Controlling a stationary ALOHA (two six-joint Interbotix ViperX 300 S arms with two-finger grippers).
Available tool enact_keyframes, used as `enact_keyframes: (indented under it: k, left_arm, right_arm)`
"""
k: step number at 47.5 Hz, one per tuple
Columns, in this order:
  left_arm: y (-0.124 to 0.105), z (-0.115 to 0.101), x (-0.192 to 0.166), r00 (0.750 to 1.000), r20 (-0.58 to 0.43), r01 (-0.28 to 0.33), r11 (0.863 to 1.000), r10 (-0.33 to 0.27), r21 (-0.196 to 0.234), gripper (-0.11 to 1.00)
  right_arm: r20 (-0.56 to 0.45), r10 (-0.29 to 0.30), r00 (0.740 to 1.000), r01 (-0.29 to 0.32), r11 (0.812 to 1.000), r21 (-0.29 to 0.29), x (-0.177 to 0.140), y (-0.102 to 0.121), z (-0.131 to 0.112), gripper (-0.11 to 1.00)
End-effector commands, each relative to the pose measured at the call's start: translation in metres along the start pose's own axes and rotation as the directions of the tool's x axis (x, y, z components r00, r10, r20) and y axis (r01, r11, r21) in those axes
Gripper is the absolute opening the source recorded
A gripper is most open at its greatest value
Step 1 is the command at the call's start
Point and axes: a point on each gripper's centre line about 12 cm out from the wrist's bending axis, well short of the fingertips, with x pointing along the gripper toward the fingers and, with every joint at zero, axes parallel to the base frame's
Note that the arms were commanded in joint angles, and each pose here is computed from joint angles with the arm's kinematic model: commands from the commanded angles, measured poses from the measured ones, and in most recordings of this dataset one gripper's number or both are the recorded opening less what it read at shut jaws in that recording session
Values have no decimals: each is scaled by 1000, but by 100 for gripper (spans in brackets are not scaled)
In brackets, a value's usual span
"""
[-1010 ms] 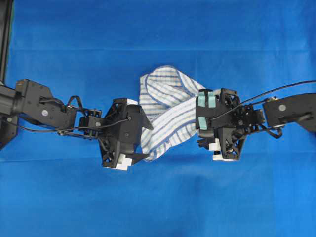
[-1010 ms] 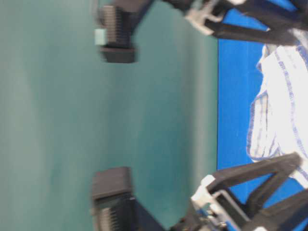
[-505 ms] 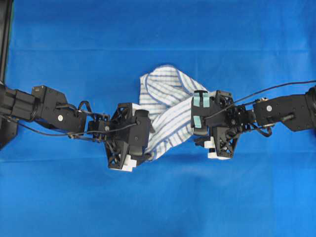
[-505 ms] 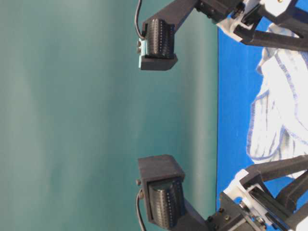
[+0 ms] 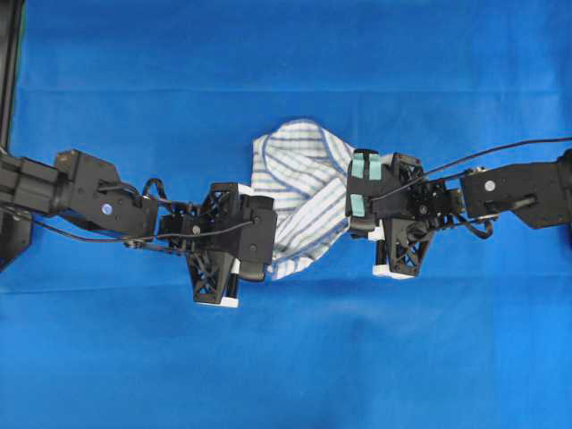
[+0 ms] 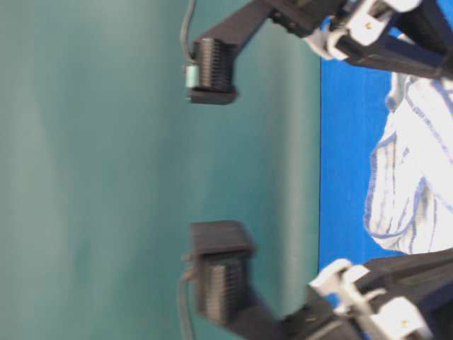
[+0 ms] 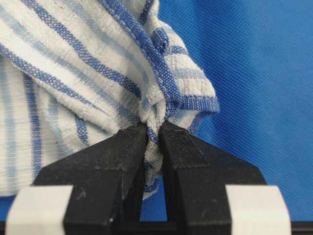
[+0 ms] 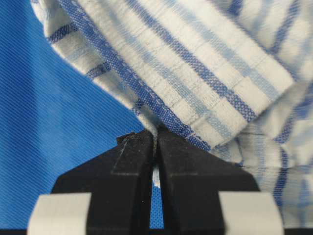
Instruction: Lift the towel with both arms.
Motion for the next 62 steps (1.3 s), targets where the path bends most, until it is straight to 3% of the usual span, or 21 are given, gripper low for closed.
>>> enact_keyframes:
  k: [1,20,39,50,62]
  left_arm:
    - [4,31,-22,997,72,-6,1000,7,-9,5]
    - [32,101,-130,975,213,-57,997,69,-60,5]
    - [56,151,-224,941,307,-116,989,141,-96,5]
    - [57,186,-264,931,335,-122,989,145,-87,5]
    - [56,215,-300,909,389,-145,989,148,-38,5]
  right_arm:
    - [94,16,995,-17,1000,6,-24,5,28,2]
    - [279,-8,960,7,1000,5,-132,8,104,2]
    - [387,-102,917,112,994,-3,-222,-4,160,2]
    - [450,-137,883,154,988,-2,-263,-4,189,2]
    - [499,-154,852,174,985,8,-298,-5,207,2]
